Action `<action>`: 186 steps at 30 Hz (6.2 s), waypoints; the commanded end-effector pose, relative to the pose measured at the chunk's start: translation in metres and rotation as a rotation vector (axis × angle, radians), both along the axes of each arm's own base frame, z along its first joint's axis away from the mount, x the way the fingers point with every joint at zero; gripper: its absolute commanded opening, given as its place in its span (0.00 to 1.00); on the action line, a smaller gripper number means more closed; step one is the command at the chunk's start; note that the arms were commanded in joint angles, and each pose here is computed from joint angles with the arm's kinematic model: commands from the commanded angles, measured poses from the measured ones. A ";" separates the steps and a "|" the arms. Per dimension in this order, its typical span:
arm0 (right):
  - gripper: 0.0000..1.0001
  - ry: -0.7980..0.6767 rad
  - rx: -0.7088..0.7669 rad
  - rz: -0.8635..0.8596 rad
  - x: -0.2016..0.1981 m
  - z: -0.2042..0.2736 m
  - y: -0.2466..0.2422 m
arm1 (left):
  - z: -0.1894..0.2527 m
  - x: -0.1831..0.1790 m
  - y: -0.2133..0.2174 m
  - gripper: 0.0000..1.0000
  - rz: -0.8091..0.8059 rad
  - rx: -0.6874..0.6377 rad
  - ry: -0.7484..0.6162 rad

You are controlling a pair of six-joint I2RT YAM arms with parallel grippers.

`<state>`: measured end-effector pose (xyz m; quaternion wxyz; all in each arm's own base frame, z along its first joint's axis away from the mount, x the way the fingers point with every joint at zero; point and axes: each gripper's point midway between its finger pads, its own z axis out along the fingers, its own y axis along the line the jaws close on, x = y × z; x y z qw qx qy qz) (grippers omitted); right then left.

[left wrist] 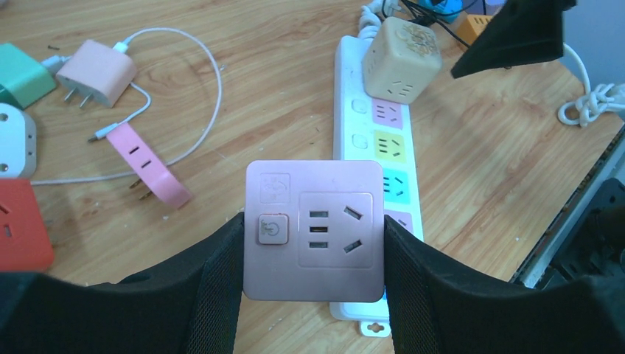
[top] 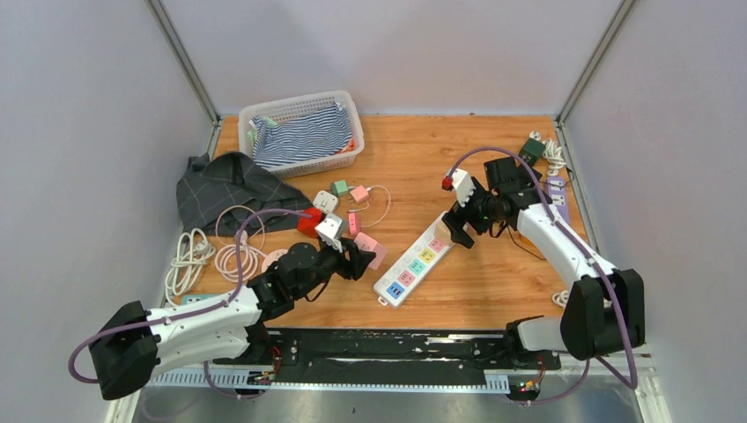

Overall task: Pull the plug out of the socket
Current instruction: Place the plug at the center of the board, then remove the plug from the socket.

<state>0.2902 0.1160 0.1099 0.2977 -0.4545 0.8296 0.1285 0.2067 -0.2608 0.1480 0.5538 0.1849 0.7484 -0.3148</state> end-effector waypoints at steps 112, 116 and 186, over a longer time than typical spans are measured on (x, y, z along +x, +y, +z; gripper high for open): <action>1.00 0.044 -0.043 -0.054 0.015 -0.008 0.025 | -0.044 0.024 -0.117 1.00 -0.291 0.259 -0.211; 0.92 0.083 -0.073 -0.058 0.012 -0.027 0.022 | -0.059 0.032 -0.120 1.00 -0.255 0.277 -0.171; 0.00 0.075 -0.057 -0.033 -0.002 -0.044 0.063 | -0.150 0.043 -0.148 0.00 -0.281 0.482 0.020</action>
